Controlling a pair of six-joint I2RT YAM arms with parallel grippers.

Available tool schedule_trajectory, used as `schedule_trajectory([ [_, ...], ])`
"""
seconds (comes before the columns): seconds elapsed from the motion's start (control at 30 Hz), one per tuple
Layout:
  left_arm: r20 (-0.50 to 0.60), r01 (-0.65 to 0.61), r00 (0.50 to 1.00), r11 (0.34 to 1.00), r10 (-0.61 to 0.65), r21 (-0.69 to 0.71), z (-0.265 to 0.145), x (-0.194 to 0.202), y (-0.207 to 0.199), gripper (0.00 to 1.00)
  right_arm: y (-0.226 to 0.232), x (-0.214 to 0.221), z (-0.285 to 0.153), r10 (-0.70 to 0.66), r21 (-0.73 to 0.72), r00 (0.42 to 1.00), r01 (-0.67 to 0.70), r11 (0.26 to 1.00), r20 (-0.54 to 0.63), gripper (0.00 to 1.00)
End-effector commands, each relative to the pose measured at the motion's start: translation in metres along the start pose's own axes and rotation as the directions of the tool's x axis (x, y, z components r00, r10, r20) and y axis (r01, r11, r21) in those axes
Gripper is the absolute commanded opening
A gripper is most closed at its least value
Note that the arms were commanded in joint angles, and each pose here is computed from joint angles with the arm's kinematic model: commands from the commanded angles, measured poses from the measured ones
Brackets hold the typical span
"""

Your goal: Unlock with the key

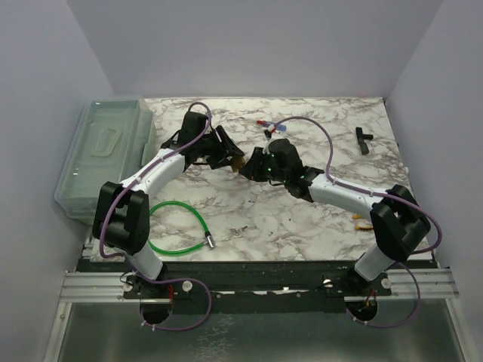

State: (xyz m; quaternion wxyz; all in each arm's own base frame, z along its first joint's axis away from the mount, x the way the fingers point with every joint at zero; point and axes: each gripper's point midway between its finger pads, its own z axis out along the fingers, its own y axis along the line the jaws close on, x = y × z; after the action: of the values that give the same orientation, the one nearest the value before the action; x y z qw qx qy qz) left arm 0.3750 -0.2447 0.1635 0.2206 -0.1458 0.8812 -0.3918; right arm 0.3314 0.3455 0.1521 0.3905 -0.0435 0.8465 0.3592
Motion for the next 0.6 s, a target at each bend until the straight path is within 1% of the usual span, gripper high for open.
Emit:
schedule_trajectory([
  [0.0, 0.010, -0.017, 1.000, 0.995, 0.017, 0.094, -0.018, -0.002, -0.026, 0.00, -0.002, -0.013, -0.011, -0.020, 0.014, 0.998, 0.019, 1.000, 0.066, 0.36],
  [0.07, 0.014, -0.006, 1.000, 0.996, 0.005, 0.088, -0.018, -0.006, -0.023, 0.00, -0.004, -0.009, -0.018, -0.017, 0.018, 0.998, 0.016, 1.000, 0.060, 0.48],
  [0.13, 0.019, 0.006, 1.000, 0.997, -0.008, 0.081, -0.017, -0.009, -0.019, 0.00, -0.007, -0.012, -0.025, -0.016, 0.035, 0.997, 0.013, 0.999, 0.079, 0.56],
  [0.23, 0.022, 0.016, 1.000, 0.997, -0.018, 0.072, -0.016, -0.011, -0.015, 0.00, -0.005, -0.013, -0.033, -0.016, 0.029, 0.996, 0.014, 0.999, 0.085, 0.59],
  [0.33, 0.025, 0.018, 0.999, 0.998, -0.020, 0.067, -0.015, -0.012, -0.013, 0.00, -0.004, -0.011, -0.034, -0.015, 0.021, 0.997, 0.013, 1.000, 0.078, 0.58],
  [0.47, 0.023, 0.022, 0.999, 0.998, -0.023, 0.059, -0.013, -0.011, -0.010, 0.00, 0.007, -0.010, -0.034, -0.007, -0.028, 0.998, 0.009, 1.000, 0.067, 0.59],
  [0.57, 0.022, 0.027, 0.999, 0.998, -0.028, 0.057, -0.013, -0.010, -0.009, 0.00, 0.010, -0.006, -0.030, -0.015, -0.030, 0.998, 0.017, 0.999, 0.057, 0.58],
])
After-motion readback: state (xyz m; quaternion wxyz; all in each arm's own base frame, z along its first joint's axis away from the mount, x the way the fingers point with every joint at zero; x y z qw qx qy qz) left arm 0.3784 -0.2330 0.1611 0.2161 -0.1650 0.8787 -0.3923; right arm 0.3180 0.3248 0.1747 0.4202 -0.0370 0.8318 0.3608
